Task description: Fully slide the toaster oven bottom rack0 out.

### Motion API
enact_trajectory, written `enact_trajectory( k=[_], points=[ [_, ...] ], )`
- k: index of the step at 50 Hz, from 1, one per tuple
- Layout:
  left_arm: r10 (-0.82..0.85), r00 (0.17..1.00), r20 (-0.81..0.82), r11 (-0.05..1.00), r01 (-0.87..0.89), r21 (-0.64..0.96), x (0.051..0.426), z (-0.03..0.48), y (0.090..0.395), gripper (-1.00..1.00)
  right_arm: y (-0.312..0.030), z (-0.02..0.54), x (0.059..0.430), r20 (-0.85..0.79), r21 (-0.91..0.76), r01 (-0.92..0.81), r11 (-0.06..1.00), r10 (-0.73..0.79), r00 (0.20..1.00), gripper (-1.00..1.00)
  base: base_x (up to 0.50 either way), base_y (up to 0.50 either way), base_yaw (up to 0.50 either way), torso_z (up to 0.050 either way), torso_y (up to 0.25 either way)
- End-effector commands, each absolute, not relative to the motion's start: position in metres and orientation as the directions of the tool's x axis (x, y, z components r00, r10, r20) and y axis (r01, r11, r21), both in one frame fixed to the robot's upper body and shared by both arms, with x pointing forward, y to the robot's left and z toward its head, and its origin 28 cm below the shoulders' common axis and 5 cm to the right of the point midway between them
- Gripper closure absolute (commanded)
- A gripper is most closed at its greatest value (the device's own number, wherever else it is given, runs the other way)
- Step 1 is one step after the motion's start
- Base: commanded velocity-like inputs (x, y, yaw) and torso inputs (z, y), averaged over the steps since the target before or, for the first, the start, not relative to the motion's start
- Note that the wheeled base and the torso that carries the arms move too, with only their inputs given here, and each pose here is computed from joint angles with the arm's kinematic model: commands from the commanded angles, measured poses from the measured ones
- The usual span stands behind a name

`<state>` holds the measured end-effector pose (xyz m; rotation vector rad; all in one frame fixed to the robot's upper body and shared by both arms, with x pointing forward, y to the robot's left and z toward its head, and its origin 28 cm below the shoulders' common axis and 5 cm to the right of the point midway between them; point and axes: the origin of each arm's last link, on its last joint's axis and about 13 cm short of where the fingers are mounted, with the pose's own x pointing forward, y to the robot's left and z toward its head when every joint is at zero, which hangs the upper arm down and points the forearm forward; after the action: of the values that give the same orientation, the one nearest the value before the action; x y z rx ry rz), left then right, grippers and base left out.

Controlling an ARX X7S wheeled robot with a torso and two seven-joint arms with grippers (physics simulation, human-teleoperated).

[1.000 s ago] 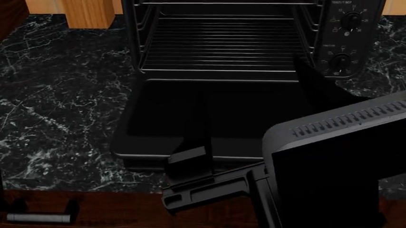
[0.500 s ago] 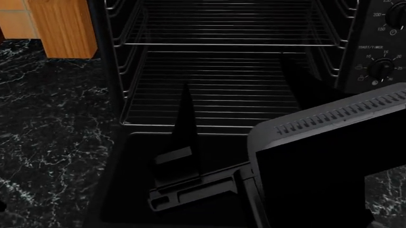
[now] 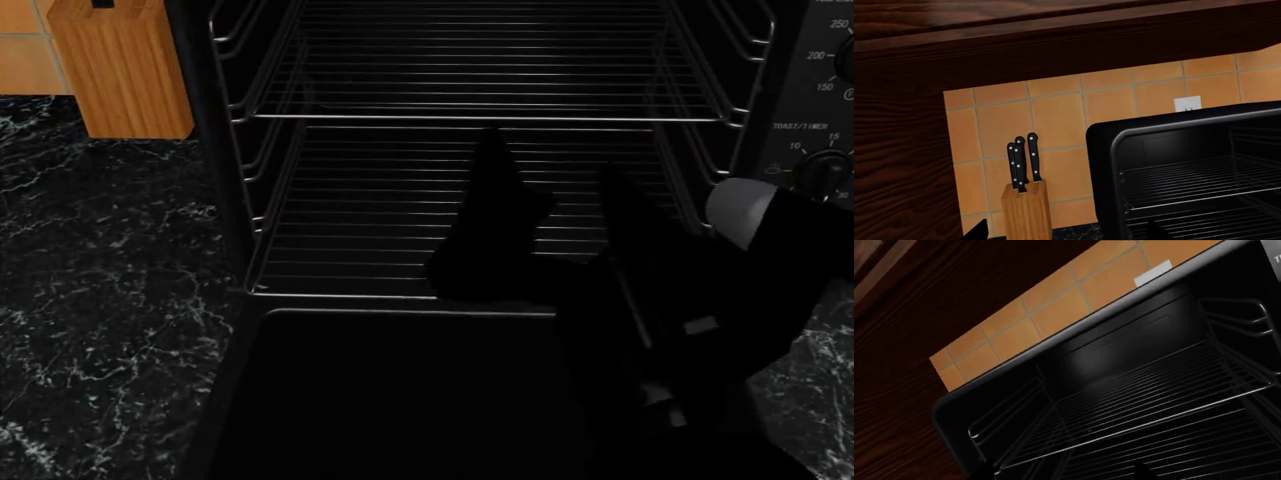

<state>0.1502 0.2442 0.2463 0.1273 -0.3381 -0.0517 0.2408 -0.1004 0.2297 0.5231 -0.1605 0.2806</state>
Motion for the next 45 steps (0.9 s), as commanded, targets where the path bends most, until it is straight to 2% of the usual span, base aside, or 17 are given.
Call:
enact_trajectory(
  k=[1, 16, 36, 45],
  points=[
    [-0.062, 0.944, 0.324, 0.992, 0.021, 0.128, 0.150, 0.244, 0.244, -1.00, -0.106, 0.210, 0.282, 0.207, 0.721, -0.251, 0.646, 0.145, 0.968, -1.00, 0.00, 0.00, 0.00, 0.000, 0.000],
    [-0.046, 0.945, 0.323, 0.989, -0.003, 0.148, 0.154, 0.240, 0.245, -1.00, -0.095, 0.196, 0.326, 0.141, 0.829, -0.209, 0.520, 0.167, 0.976, -1.00, 0.00, 0.00, 0.00, 0.000, 0.000],
    [-0.025, 0.938, 0.345, 0.987, -0.031, 0.156, 0.158, 0.239, 0.242, -1.00, -0.089, 0.199, 0.386, 0.087, 0.859, -0.157, 0.486, 0.164, 0.983, -1.00, 0.00, 0.00, 0.00, 0.000, 0.000],
    [-0.030, 0.938, 0.345, 0.988, -0.026, 0.155, 0.156, 0.242, 0.241, -1.00, -0.087, 0.193, 0.417, 0.035, 0.900, -0.104, 0.423, 0.166, 0.985, -1.00, 0.00, 0.00, 0.00, 0.000, 0.000]
  ],
)
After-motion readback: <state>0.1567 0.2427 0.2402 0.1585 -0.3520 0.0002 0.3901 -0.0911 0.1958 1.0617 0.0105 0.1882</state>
